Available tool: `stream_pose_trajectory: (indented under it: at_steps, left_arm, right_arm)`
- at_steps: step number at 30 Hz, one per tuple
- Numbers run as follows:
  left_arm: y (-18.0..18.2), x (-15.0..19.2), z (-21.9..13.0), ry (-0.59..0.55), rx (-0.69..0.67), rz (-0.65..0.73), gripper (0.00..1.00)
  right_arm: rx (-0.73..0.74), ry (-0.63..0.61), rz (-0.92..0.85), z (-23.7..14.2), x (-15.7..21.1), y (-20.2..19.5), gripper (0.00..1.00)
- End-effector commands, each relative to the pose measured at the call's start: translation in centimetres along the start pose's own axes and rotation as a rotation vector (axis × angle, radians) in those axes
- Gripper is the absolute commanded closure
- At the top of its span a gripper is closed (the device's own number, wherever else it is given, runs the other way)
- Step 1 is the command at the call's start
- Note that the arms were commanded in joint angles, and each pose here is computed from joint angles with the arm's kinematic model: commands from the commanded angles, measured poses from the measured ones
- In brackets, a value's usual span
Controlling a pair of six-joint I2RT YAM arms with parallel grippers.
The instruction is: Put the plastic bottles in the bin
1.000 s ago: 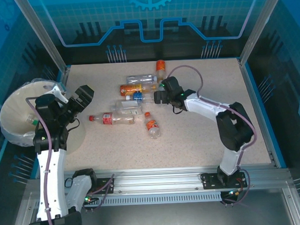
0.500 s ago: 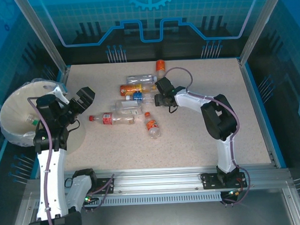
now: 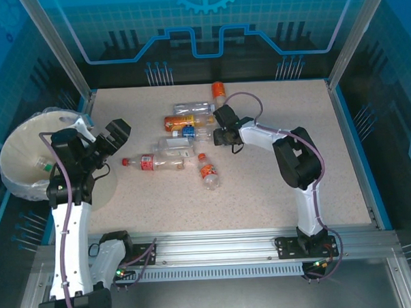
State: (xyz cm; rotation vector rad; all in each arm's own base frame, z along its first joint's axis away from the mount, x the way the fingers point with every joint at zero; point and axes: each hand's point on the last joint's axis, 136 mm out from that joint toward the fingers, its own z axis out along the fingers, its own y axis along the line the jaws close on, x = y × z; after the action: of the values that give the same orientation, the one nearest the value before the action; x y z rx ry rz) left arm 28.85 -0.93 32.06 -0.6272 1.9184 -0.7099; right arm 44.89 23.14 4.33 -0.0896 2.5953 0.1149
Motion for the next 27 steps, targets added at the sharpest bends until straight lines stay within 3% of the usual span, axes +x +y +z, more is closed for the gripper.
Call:
stream_pose_trajectory:
  at_steps: [1,13,19,27]
  left_arm:
    - [0.8,0.6,0.5,0.026,-0.034,-0.057,0.01]
    - [-3.3,3.5,3.2,0.179,0.138,-0.066,0.01]
    - [-6.1,6.2,5.4,0.253,0.160,0.049,0.01]
    - [-11.5,9.9,7.6,0.348,0.362,0.108,0.01]
  right_arm:
    - [-0.018,-0.068,0.000,-2.6,-1.3,-0.4,0.45]
    - [-0.273,-0.233,-0.010,-11.0,-0.5,1.7,0.57]
    - [-0.477,-0.334,-0.018,-15.8,-0.6,3.6,0.58]
    - [-0.732,-0.416,-0.057,-21.6,-0.7,6.4,0.58]
